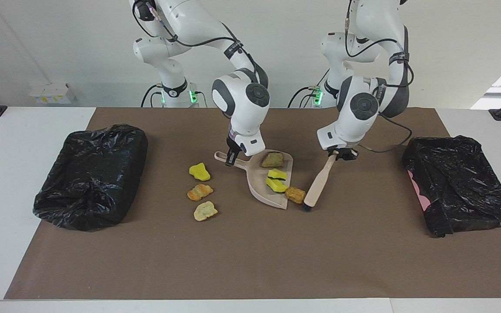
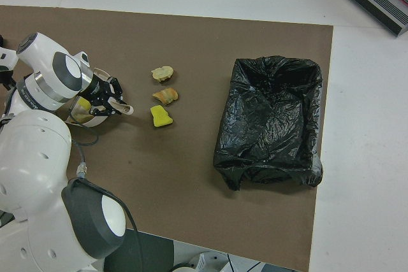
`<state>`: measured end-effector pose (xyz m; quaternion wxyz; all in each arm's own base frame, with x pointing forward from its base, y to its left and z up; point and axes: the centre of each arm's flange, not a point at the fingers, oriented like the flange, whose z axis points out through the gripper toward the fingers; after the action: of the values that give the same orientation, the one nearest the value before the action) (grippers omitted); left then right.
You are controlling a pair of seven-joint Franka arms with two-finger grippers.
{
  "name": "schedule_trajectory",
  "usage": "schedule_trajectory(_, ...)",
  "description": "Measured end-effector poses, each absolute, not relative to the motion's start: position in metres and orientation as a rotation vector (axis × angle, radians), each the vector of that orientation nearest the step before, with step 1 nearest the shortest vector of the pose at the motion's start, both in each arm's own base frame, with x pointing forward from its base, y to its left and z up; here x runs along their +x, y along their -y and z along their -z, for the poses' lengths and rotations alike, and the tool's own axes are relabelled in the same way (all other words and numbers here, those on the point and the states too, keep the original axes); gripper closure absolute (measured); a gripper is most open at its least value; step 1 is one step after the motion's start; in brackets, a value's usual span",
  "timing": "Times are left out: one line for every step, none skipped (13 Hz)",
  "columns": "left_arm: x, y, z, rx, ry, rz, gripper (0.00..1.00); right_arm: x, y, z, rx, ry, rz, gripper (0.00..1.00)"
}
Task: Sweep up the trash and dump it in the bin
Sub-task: 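Carry the loaded dustpan with the right gripper over the nearer black bin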
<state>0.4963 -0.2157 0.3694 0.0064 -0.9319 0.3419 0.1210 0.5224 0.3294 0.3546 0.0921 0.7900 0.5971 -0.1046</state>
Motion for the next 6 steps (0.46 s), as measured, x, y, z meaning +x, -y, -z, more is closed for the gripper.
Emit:
schedule_trajectory(0.483, 0.233, -0.370, -2.910, -1.108, -0.384, 0.74, 0.521, -0.329, -0.351, 2.354, -1.761, 0.311, 0.68)
schedule_trajectory(0.470, 0.247, -0.371, -2.909, -1.133, -0.391, 0.74, 0.520, -0.329, -0.349, 2.359, -1.756, 0.307, 0.68)
schedule_trajectory(0.460, 0.256, -0.372, -2.907, -1.135, -0.391, 0.74, 0.520, -0.327, -0.347, 2.361, -1.756, 0.304, 0.68)
schedule_trajectory(0.456, 0.258, -0.374, -2.909, -1.126, -0.386, 0.74, 0.520, -0.326, -0.346, 2.361, -1.756, 0.305, 0.68)
schedule_trajectory(0.457, 0.256, -0.375, -2.914, -1.115, -0.381, 0.74, 0.520, -0.326, -0.345, 2.360, -1.758, 0.304, 0.68)
schedule_trajectory(0.460, 0.251, -0.376, -2.922, -1.099, -0.380, 0.74, 0.521, -0.326, -0.346, 2.355, -1.768, 0.300, 0.68)
